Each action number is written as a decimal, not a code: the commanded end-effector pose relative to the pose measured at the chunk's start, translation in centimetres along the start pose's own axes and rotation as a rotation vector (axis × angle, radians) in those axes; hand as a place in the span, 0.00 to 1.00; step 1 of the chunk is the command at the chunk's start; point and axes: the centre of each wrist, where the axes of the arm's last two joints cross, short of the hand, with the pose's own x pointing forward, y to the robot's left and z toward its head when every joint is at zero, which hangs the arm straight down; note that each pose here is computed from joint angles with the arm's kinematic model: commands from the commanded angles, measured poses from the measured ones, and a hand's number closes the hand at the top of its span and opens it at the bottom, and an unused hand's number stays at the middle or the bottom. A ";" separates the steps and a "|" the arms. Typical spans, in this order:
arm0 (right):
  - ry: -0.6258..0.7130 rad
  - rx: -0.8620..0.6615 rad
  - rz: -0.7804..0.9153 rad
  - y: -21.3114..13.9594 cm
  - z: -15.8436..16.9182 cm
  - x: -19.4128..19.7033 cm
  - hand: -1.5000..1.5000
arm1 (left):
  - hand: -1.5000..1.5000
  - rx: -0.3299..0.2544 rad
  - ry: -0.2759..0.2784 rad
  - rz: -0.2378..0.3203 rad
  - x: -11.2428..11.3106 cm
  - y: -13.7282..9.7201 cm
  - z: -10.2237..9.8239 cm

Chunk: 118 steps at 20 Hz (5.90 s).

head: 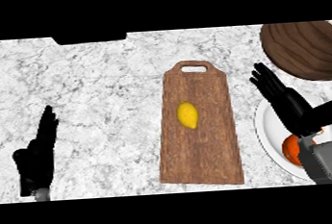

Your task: Pick the cupcake from the plate and place it in the bowl

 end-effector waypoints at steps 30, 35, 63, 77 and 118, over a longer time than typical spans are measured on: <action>0.360 -0.783 0.864 -10.8 15.1 16.4 0.00 | 0.50 -0.082 -0.139 0.029 6.3 3.1 -6.8; 0.620 -0.566 0.940 -12.7 13.8 16.4 0.00 | 0.50 -0.102 -0.136 0.010 5.5 2.2 -5.5; 0.923 -0.232 1.046 -11.5 3.6 8.9 0.00 | 0.50 -0.101 -0.145 0.001 6.0 2.2 -5.7; 1.023 -0.153 0.985 -9.7 5.8 2.3 0.00 | 0.50 -0.092 -0.138 0.017 5.2 3.2 -5.6; 0.103 0.388 1.348 -5.2 -2.5 3.9 1.00 | 0.50 -0.109 -0.130 0.011 4.9 1.8 -4.9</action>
